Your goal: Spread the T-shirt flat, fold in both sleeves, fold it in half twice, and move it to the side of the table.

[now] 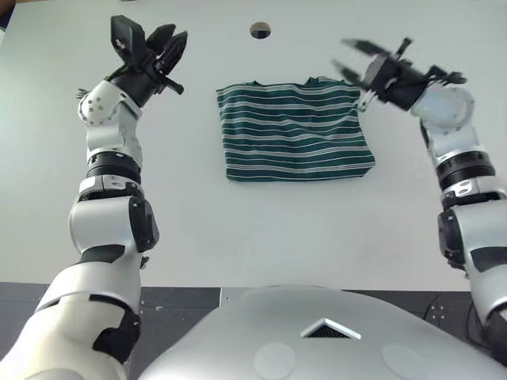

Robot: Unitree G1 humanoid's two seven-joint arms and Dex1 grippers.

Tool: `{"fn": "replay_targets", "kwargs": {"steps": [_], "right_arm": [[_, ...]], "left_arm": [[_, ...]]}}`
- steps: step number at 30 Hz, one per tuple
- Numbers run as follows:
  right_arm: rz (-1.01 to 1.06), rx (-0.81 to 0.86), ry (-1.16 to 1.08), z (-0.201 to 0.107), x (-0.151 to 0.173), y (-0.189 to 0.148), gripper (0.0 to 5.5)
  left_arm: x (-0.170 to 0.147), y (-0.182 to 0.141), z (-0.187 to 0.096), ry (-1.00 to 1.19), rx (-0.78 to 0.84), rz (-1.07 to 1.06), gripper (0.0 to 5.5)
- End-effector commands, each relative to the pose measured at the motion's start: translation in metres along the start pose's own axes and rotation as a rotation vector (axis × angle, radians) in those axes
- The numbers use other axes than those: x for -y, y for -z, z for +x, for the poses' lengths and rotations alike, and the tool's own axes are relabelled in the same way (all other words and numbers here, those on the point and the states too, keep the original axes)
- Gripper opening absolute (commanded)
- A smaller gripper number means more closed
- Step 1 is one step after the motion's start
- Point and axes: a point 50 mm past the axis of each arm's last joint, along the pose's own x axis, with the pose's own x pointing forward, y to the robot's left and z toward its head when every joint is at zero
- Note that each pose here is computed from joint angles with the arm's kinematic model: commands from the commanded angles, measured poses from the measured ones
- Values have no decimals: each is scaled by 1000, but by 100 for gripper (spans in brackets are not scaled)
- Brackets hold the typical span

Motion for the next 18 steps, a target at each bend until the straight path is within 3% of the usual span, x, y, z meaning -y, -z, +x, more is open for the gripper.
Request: {"fn": "replay_targets", "kwargs": {"steps": [1, 4, 7, 9, 14, 18], "right_arm": [[-116, -176, -236, 0, -24, 17, 145], [-228, -337, -325, -9, -26, 34, 145], [-279, -394, -379, -19, -24, 40, 145], [-267, -378, -438, -26, -27, 39, 145], [-126, -309, -673, -44, -52, 27, 145], [17, -194, -829, -45, -74, -7, 145]], "left_arm": [[10, 7, -1, 35, -12, -1, 120], [20, 8, -4, 116, 9, 4, 120], [79, 10, -38, 627, -19, 91, 120], [104, 8, -56, 801, -61, 132, 120], [113, -5, -68, 858, -91, 167, 120], [113, -13, -71, 854, -83, 179, 120]]}}
